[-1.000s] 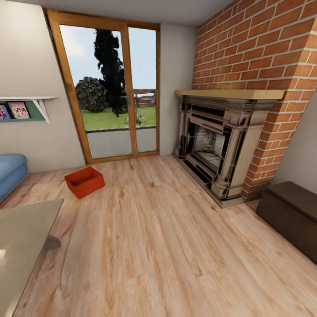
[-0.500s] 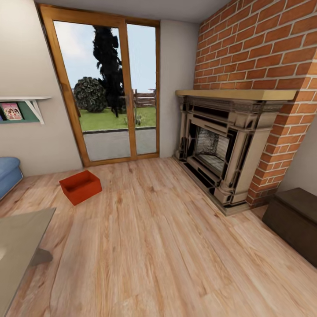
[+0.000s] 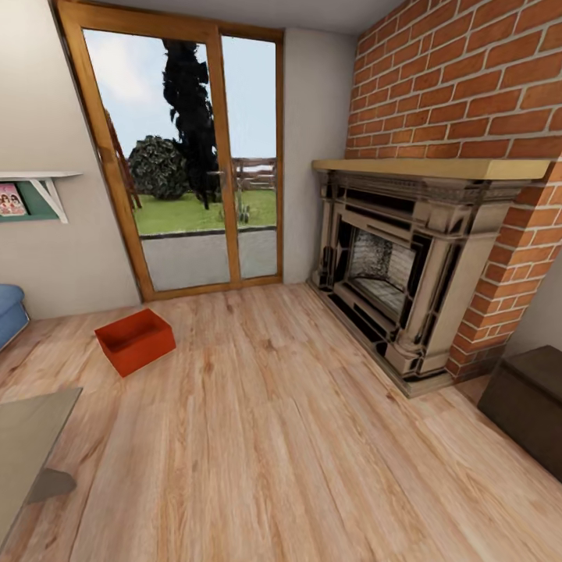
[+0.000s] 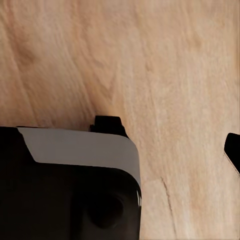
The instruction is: Move the two storage containers from the living room to the garage. In the garage, place one container on the floor and stack the other container on top of it (either order is fine).
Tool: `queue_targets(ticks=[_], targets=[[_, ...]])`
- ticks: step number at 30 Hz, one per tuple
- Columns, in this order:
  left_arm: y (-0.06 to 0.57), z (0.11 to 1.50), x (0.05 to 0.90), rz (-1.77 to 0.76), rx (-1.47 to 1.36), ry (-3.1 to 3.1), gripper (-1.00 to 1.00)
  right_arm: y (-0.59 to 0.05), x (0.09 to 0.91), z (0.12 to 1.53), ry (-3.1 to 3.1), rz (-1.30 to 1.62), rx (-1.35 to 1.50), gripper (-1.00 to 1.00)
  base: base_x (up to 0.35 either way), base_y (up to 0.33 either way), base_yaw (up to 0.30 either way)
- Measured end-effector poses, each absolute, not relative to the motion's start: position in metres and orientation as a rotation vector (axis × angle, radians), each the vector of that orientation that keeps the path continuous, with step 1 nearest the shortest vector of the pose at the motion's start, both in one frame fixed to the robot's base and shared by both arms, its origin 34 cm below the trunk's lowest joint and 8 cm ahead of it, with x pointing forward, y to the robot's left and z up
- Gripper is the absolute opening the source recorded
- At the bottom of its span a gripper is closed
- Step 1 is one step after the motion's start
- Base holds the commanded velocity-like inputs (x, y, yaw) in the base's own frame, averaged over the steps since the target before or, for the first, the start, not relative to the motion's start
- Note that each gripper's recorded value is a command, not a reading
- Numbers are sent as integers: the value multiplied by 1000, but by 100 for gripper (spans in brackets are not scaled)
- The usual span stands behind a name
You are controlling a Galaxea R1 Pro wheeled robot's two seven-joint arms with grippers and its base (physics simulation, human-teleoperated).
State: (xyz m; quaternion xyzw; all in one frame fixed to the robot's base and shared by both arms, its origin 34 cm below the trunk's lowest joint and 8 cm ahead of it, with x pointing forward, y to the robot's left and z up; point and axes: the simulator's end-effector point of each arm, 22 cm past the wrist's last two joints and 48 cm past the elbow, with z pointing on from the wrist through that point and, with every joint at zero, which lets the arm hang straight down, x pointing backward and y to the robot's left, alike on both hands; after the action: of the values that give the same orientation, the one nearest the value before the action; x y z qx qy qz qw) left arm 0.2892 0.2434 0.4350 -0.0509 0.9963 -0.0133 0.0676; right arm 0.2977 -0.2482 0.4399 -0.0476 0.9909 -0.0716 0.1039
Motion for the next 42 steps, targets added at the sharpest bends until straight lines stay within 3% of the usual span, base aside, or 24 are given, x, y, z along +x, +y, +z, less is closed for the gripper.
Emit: queue_targets(ticks=[27, 42], targets=[[243, 435, 289, -40, -154, 3002, 100, -246, 298, 440, 2923, -208, -133, 100, 323, 0, 2], [243, 435, 289, -40, -154, 3002, 100, -250, 298, 440, 2920, -214, -147, 100, 323, 0, 253]])
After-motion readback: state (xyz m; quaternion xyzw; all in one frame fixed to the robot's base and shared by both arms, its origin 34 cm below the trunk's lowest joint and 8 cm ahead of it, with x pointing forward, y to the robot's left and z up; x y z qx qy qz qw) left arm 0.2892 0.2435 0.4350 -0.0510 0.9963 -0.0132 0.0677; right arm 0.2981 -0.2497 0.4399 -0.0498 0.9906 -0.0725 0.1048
